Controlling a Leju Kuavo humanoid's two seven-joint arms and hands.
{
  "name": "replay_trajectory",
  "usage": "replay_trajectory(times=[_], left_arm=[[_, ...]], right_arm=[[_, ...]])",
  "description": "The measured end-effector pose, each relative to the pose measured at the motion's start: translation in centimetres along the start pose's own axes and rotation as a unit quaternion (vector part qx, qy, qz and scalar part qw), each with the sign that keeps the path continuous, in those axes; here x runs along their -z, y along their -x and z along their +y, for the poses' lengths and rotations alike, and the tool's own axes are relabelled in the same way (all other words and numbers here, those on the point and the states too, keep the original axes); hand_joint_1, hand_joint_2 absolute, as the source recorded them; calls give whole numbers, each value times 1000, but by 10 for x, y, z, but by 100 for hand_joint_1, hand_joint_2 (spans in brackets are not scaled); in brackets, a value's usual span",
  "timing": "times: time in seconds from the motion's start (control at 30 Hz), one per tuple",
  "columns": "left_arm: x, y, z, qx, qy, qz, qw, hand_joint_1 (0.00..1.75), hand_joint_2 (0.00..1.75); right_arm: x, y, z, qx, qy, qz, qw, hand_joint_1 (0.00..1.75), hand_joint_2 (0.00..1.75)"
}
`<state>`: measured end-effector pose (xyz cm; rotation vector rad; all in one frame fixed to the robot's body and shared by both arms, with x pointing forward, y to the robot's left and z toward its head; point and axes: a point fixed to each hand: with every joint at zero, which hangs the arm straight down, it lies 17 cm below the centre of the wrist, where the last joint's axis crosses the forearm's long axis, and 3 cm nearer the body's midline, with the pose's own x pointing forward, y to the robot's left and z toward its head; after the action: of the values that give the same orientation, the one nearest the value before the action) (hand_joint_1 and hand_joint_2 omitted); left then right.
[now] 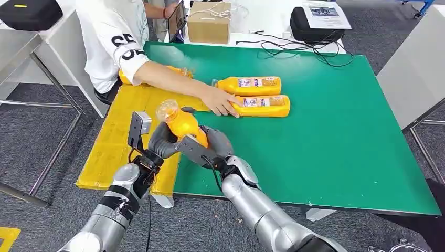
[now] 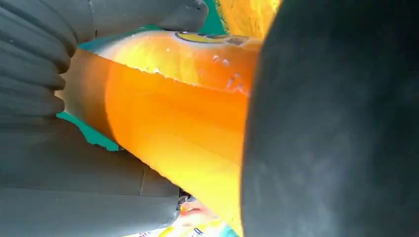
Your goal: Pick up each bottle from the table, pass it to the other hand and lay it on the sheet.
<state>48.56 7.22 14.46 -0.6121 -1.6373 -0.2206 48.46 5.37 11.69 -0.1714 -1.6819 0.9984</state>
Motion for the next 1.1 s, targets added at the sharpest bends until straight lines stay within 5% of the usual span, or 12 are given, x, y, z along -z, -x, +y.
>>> replay_trajectory(times=[0.13,0.2,0.23,0.67,0.9,1.1], left_arm=[[0,4,5,-4,-10,5,1000,175,175],[1,5,6,-5,-11,7,1000,175,175],[1,6,7,-5,-12,8,1000,175,175],[-2,8,35,-9,-76,4,997,175,175],[-10,-25,107,157,-190,-52,968,175,175],[-18,-64,153,294,-214,-84,928,175,175]], right_arm=[[1,-1,-2,6,5,1,1000,175,175],[1,-1,-3,10,7,2,1000,105,175],[2,-1,-4,11,8,2,1000,0,175],[6,-15,-33,43,64,-23,997,0,175],[-17,-23,-90,141,178,-77,971,0,175],[-48,-14,-129,183,238,-96,949,0,175]])
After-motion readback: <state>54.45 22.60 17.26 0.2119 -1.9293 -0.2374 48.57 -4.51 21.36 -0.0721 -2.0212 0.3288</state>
